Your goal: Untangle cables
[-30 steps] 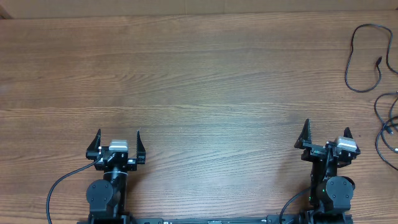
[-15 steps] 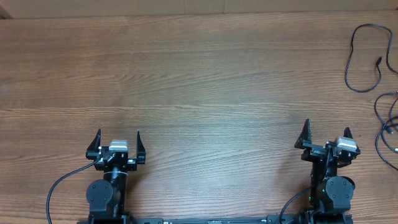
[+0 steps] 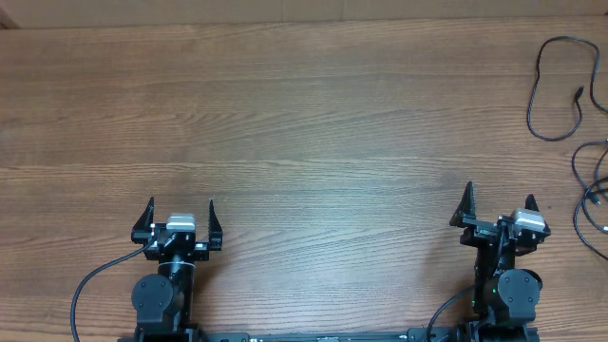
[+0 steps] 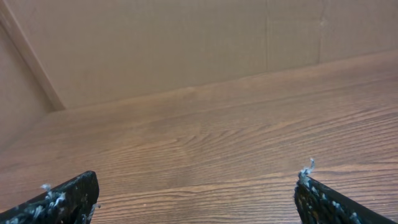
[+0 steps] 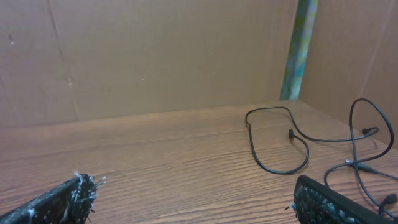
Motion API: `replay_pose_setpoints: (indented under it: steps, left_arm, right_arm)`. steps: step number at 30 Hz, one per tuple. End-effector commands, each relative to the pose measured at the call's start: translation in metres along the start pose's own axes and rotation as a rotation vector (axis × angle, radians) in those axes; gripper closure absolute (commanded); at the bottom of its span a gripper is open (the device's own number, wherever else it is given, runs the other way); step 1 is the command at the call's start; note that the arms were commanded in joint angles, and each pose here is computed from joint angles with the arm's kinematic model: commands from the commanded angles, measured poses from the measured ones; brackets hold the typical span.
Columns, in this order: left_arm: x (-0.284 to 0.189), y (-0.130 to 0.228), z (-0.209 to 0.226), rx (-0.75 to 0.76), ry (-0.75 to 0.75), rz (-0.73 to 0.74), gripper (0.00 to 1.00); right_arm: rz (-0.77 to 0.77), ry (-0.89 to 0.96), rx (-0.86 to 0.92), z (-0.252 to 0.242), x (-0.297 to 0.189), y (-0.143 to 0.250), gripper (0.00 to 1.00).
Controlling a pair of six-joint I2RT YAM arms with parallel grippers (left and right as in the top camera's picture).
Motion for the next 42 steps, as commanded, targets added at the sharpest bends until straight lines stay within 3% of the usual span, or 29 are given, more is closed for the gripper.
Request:
replay_pose_setpoints:
  steps: [1,20,42]
  left_arm:
    - [0.0,-0.001,0.002,-0.015,-0.012,-0.007,0.0]
    - [0.0,0.0,0.002,-0.015,-0.013,-0.007,0.0]
    - [0.0,-0.001,0.002,-0.015,-0.012,-0.007,0.0]
  right_arm:
    - [-0.005,0.002,0.005,0.0,0.0,0.001,0.0]
    - [0.015,-0.275,0.057,0.047,-0.007,0.005,0.0]
    - [0.015,-0.273,0.057,0.047,-0.007,0.004,0.0]
Point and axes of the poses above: each gripper's point midway between its finger pads, its own x axis out along the fingers, its own z axis along the line the jaws close on, y = z × x, the point moved 2 cm from there along -x, back along the fingers, and after that the axes turned 2 degrees about -x, right-handed, at the moved point
